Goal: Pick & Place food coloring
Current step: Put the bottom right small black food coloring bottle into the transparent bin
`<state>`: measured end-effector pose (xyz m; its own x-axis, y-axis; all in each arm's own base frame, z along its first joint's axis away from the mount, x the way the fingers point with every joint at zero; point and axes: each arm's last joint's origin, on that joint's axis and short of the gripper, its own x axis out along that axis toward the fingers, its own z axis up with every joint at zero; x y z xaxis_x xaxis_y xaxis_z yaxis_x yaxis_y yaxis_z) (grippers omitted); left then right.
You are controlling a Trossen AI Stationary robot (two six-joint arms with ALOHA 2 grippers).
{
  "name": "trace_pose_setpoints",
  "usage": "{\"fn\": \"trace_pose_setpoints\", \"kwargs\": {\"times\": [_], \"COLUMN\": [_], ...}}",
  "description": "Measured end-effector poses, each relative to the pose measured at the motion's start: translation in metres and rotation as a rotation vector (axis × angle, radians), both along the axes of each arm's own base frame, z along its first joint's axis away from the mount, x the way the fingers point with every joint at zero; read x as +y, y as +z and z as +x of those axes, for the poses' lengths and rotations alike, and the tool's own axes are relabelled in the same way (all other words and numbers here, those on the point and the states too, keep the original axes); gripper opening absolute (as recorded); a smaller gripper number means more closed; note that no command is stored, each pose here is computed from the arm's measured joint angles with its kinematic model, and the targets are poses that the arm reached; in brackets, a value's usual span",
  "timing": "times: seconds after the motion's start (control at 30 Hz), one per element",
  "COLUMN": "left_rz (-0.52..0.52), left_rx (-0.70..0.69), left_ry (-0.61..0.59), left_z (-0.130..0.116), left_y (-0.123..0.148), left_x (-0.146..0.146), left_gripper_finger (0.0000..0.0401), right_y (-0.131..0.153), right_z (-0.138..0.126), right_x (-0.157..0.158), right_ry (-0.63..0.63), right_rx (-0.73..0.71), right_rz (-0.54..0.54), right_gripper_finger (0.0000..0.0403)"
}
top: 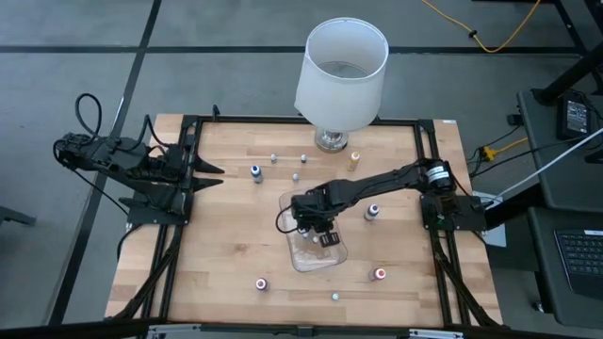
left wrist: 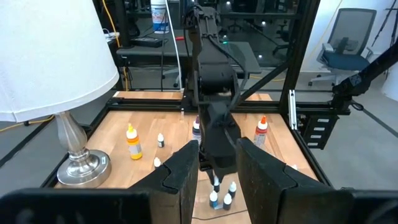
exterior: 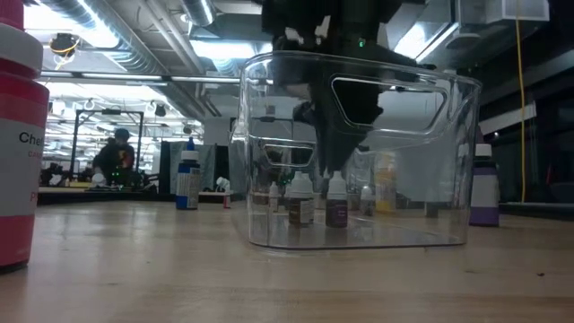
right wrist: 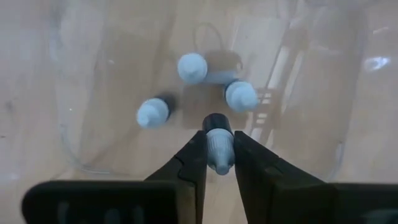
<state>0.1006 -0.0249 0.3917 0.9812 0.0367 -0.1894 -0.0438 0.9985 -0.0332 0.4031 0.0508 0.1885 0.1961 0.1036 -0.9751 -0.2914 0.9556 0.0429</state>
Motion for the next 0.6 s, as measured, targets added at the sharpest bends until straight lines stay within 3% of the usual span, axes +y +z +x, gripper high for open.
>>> {"fn": "trace_pose_setpoints", "kwargs": {"times": [0.6], "left_rz": [0.000], "left_rx": [-0.001], "left_ry": [0.001], "left_z": [-0.0001], "left_y": [0.0001], "left_x": [0.0001], "left_gripper_finger": [0.0104], "right_y": [-0.0103], "right_z": [0.0034], "right_x": [0.0006], "right_ry": [-0.026], "right_rx": [0.017], "right_rz": [0.012], "right_gripper_finger": [0.0080]}}
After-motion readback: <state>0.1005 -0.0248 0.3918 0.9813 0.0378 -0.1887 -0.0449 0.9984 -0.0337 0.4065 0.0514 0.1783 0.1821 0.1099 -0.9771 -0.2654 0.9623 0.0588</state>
